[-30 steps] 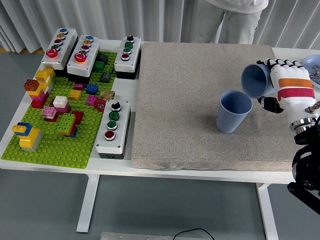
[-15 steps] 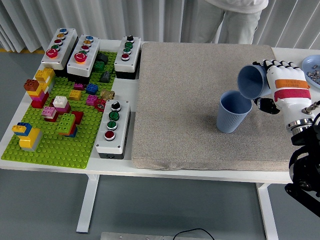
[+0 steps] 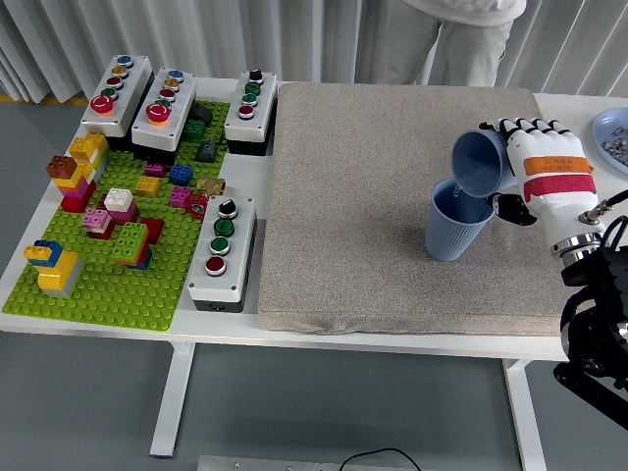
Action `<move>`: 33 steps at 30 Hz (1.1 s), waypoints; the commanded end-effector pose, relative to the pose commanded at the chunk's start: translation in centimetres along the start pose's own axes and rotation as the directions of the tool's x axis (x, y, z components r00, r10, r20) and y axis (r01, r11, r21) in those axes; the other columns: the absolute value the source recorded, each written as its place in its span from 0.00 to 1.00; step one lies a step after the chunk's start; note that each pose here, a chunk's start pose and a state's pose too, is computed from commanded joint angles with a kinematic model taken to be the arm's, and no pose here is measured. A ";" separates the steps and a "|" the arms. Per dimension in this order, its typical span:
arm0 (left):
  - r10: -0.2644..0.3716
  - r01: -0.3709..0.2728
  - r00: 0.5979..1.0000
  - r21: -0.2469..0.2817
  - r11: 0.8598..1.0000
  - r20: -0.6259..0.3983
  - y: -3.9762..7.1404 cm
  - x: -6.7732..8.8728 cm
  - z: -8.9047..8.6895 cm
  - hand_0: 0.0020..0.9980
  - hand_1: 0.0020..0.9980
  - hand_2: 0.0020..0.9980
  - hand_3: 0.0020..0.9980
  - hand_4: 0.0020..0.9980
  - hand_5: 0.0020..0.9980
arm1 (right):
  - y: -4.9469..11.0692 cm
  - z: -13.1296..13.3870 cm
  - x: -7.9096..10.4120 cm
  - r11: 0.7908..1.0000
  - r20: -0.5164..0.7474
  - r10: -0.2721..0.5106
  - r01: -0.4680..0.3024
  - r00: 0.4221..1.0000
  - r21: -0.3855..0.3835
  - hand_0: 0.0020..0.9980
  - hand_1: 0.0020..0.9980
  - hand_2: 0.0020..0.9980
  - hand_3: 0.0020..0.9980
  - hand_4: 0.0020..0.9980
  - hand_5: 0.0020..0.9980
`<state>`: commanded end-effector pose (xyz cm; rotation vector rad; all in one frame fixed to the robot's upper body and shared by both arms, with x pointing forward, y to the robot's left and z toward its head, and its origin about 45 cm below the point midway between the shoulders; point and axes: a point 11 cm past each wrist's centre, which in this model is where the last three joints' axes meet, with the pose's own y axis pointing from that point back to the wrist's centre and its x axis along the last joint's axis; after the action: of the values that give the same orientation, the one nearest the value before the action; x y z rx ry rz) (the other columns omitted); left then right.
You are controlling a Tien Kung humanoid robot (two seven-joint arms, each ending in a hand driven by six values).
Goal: Pick cup pour cup place
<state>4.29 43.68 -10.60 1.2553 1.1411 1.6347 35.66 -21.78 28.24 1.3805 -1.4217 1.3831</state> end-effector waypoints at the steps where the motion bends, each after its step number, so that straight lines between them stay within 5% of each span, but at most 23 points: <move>1: 0.000 0.000 1.000 -0.001 1.000 -0.001 0.0 0.0 0.0 0.71 0.73 0.80 0.65 0.51 0.94 | 0.0 0.1 0.0 1.000 0.000 0.001 -0.001 1.000 -0.004 0.76 0.68 0.59 0.63 0.68 0.00; 33: -0.001 0.001 1.000 -0.004 1.000 0.000 0.0 -0.1 0.3 0.71 0.73 0.80 0.65 0.51 0.94 | -0.2 0.0 1.0 0.998 -0.041 0.050 -0.049 0.998 0.027 0.75 0.69 0.58 0.63 0.67 0.00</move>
<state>4.57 43.64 -10.58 1.2516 1.1378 1.6354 35.64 -21.95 29.27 1.3340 -1.4236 1.4585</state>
